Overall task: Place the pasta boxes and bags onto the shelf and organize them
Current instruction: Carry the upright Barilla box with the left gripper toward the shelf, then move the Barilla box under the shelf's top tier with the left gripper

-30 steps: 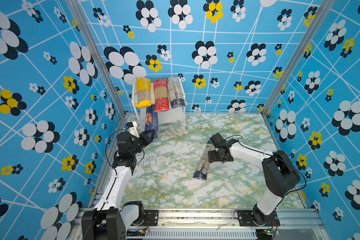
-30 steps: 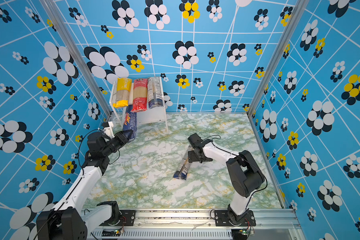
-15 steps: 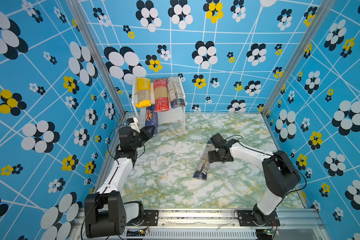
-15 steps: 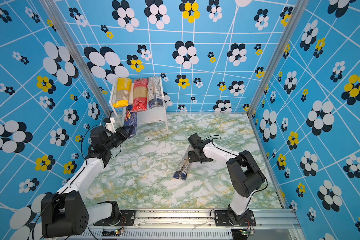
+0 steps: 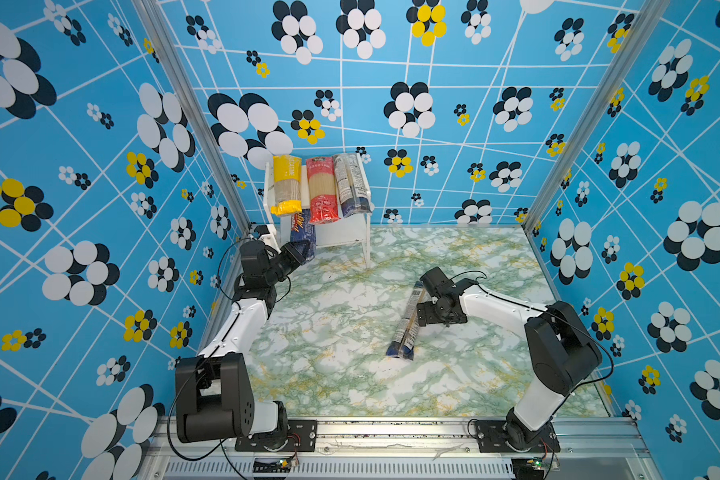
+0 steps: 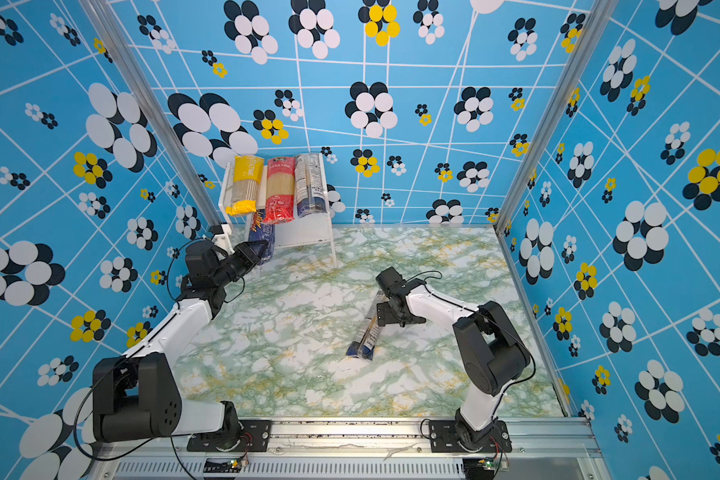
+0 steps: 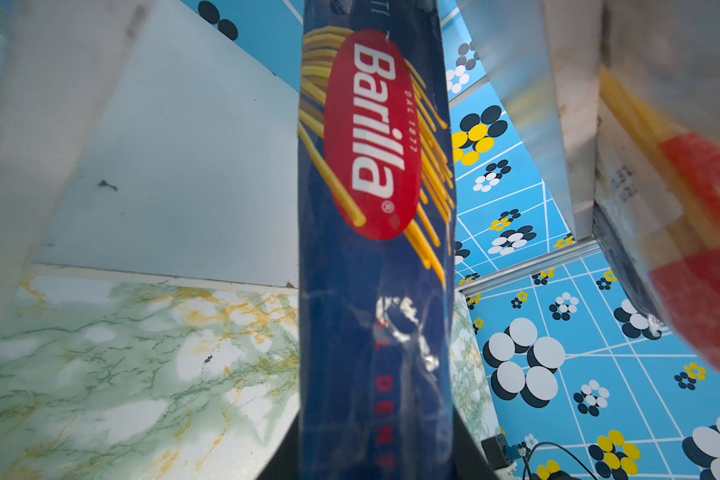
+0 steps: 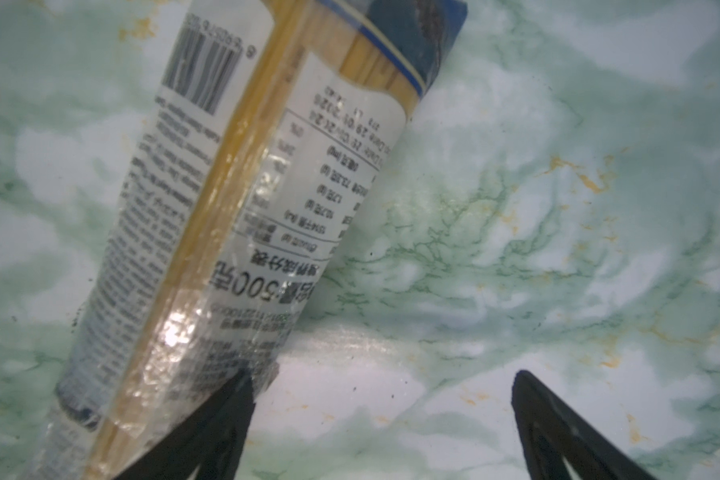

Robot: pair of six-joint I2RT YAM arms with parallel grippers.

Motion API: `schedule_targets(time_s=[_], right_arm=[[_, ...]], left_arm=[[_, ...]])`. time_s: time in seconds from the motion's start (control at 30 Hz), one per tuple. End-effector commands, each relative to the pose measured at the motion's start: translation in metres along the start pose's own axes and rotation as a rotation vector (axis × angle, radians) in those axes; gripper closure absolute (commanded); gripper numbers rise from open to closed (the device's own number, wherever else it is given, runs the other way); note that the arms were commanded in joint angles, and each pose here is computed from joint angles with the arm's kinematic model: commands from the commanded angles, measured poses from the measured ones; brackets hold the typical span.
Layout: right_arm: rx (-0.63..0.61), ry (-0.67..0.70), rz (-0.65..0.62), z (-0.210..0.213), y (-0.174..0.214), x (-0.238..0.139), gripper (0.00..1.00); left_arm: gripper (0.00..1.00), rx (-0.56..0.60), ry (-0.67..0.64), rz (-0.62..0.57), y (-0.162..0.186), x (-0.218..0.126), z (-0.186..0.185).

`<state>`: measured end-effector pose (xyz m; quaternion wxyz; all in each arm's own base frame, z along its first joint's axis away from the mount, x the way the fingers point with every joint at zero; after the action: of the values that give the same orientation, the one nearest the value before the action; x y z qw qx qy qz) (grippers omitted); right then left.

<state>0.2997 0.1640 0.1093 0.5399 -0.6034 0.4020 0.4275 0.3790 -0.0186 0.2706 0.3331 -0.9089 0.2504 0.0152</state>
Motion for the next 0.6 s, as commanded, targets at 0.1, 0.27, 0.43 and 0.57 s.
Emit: schedule_targets(time_s=[0.1, 0.27, 0.43, 0.57], right_arm=[[0.005, 0.025, -0.003, -0.008, 0.006, -0.005, 0.01], [0.005, 0.025, -0.004, -0.008, 0.005, -0.004, 0.01], [0.007, 0.021, -0.003, -0.007, 0.004, -0.003, 0.01], [0.007, 0.019, -0.002, -0.007, 0.005, -0.003, 0.01]], left_arm=[[1.00, 0.187, 0.188, -0.185, -0.046, -0.003, -0.050], [1.00, 0.216, 0.157, -0.184, -0.045, 0.001, -0.051], [1.00, 0.271, 0.112, -0.175, -0.039, 0.003, -0.058], [1.00, 0.297, 0.077, -0.173, -0.037, 0.005, -0.061]])
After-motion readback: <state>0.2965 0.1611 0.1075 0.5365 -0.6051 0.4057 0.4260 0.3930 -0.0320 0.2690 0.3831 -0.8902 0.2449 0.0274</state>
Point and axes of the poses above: each gripper's point midway between its finger pads, its own x axis out along the fingers, its own z axis along the line the jaws close on, y = z × x, the point moved 7 cm from there along -x, back along the fingers
